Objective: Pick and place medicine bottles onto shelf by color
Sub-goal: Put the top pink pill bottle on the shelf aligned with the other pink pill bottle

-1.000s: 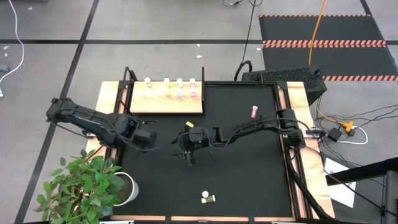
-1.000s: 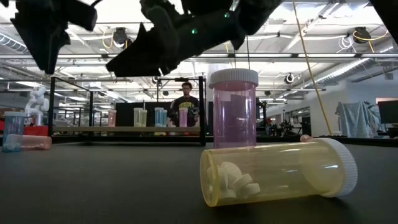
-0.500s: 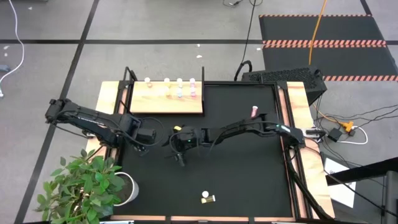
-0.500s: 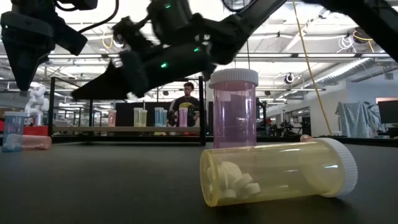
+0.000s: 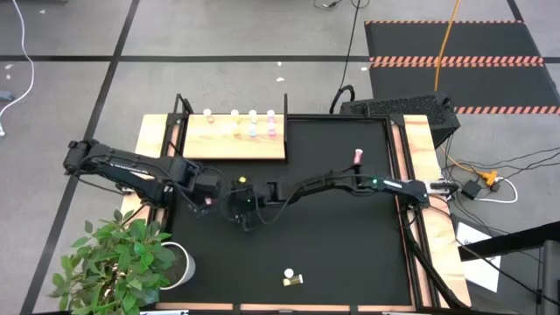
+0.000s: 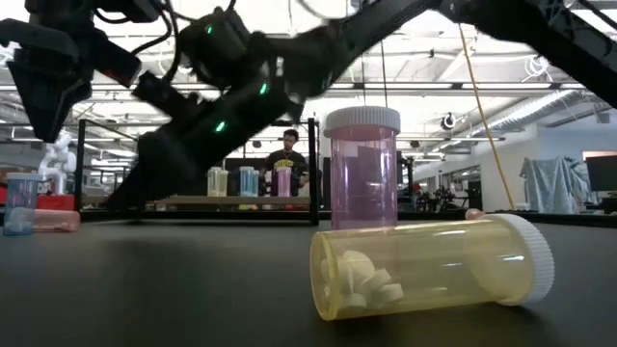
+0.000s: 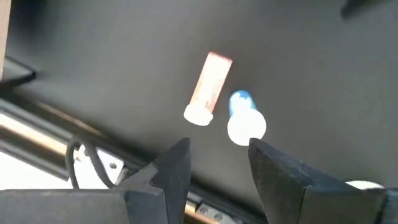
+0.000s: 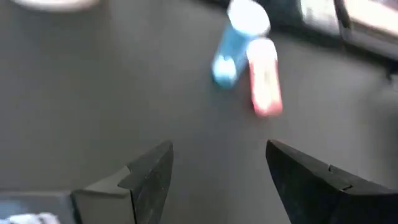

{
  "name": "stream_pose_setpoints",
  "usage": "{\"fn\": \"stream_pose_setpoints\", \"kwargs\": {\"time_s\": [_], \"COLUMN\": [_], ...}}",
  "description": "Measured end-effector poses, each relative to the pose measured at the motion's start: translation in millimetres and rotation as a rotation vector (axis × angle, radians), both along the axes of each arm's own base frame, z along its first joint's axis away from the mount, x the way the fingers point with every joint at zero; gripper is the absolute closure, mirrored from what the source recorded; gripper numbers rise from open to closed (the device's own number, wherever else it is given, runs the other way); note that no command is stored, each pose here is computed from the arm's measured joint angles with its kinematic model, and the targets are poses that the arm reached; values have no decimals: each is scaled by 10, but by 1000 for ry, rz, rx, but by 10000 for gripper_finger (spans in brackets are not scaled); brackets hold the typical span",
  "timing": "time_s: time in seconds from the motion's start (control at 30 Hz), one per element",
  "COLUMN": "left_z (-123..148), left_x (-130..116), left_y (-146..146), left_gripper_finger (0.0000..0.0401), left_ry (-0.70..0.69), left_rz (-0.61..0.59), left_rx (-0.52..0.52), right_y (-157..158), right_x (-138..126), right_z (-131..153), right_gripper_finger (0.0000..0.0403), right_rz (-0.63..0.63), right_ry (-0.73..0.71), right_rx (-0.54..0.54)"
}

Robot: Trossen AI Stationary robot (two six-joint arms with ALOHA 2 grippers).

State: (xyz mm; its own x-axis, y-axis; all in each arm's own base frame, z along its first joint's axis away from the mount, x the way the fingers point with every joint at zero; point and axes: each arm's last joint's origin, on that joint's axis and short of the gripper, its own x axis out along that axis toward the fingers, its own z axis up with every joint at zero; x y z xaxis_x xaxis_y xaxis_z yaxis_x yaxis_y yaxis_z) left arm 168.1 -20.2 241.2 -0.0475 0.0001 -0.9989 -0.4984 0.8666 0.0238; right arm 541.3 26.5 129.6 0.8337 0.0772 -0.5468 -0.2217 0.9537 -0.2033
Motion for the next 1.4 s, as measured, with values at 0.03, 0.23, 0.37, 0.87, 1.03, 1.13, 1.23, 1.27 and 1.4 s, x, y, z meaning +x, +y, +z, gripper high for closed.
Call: {"fn": "stream_pose_setpoints", "kwargs": {"time_s": [0.03,0.23,0.37,0.87,1.03,1.13,1.23,1.27,1.4], "left_z": [-1,1,11,99,565,939,1268,1363,1629], "left_x": [16,116,208,203,233,236,195,172,58], "left_y": [3,47,128,597,786,912,1020,1056,1190], "left_gripper_finger": [240,240,240,240,240,240,240,240,240], "left_ry": [-16,-114,-201,-227,-347,-458,-541,-561,-607], "left_rz": [-13,-156,-239,-110,-135,-129,-109,-96,-39], "left_rx": [-1,0,48,75,130,215,315,350,454], "right_y": [-13,-117,-316,-559,-681,-743,-765,-769,-792], "right_x": [-45,-413,-726,-2446,-3086,-3377,-3578,-3621,-3737], "right_z": [88,808,1083,1644,1468,1288,1147,1100,931], "right_gripper_finger": [149,149,149,149,149,149,149,149,149], "right_rz": [-24,-195,-406,-1056,-1339,-1500,-1574,-1586,-1641], "right_ry": [40,213,367,464,345,314,316,324,356], "right_rx": [10,106,152,441,611,713,780,791,780]}}
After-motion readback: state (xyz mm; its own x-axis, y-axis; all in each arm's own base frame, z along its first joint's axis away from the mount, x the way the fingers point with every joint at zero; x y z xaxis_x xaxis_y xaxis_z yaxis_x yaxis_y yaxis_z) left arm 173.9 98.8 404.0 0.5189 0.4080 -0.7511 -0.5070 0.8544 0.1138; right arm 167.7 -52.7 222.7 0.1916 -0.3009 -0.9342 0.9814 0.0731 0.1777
